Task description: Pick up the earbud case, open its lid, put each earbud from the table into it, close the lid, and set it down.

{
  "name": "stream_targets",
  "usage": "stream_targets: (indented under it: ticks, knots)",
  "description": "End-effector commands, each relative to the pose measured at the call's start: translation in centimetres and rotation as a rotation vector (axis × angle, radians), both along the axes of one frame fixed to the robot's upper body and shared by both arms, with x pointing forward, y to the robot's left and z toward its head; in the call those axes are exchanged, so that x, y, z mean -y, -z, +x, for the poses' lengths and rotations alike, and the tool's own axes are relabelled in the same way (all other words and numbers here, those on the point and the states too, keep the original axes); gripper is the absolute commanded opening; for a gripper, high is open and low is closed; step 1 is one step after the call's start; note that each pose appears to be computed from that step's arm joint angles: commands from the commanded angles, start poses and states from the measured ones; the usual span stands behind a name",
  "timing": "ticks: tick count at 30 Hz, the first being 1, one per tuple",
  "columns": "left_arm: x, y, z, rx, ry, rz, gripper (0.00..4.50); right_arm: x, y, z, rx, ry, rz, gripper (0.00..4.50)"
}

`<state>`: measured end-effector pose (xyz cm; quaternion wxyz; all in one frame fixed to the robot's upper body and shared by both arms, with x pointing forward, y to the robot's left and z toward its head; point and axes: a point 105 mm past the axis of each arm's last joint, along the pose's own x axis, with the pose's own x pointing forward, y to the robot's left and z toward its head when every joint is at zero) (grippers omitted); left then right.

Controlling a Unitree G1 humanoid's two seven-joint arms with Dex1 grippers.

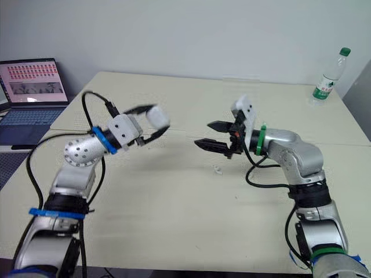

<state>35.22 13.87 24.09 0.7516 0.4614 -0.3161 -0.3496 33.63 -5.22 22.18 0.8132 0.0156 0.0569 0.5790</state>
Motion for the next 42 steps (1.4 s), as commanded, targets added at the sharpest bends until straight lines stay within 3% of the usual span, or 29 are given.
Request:
stream_targets:
  ticks: [1, 7, 19, 22, 30, 36, 37, 40, 42]
  knots:
    - [1.6, 0.2, -1.8, 0.155, 0.13, 0.089, 2.82, -1.1, -1.0, -0.1, -0.017, -0.023, 0.038, 4.5]
    - [2.5, -0.1, -2.5, 0.26, 0.214, 0.123, 2.82, -3.2, -1.8, -0.7, -0.052, -0.071, 0.106, 4.5]
    - [2.9, 0.0, -2.4, 0.305, 0.246, 0.154, 2.82, -5.1, -1.6, -0.7, -0.104, -0.078, 0.132, 4.5]
    - [3.1, -0.1, -2.3, 0.31, 0.25, 0.154, 2.82, -5.1, -1.4, -0.6, -0.103, -0.072, 0.124, 3.93]
    - [3.2, 0.6, -2.7, 0.304, 0.27, 0.165, 2.82, -5.0, -1.7, -0.5, -0.108, -0.069, 0.145, 0.99]
    - [3.4, 0.8, -3.1, 0.294, 0.288, 0.157, 2.82, -5.0, -1.8, -0.6, -0.121, -0.069, 0.16, 0.98]
    - [3.4, 0.9, -3.1, 0.286, 0.291, 0.154, 3.53, -5.0, -1.9, -0.6, -0.124, -0.068, 0.163, 0.98]
    - [3.1, 0.8, -3.4, 0.263, 0.296, 0.133, 4.37, -4.7, -1.8, -0.4, -0.124, -0.052, 0.165, 0.87]
    - [2.8, 0.6, -3.7, 0.253, 0.297, 0.13, 4.5, -4.4, -1.6, -0.1, -0.122, -0.031, 0.166, 0.87]
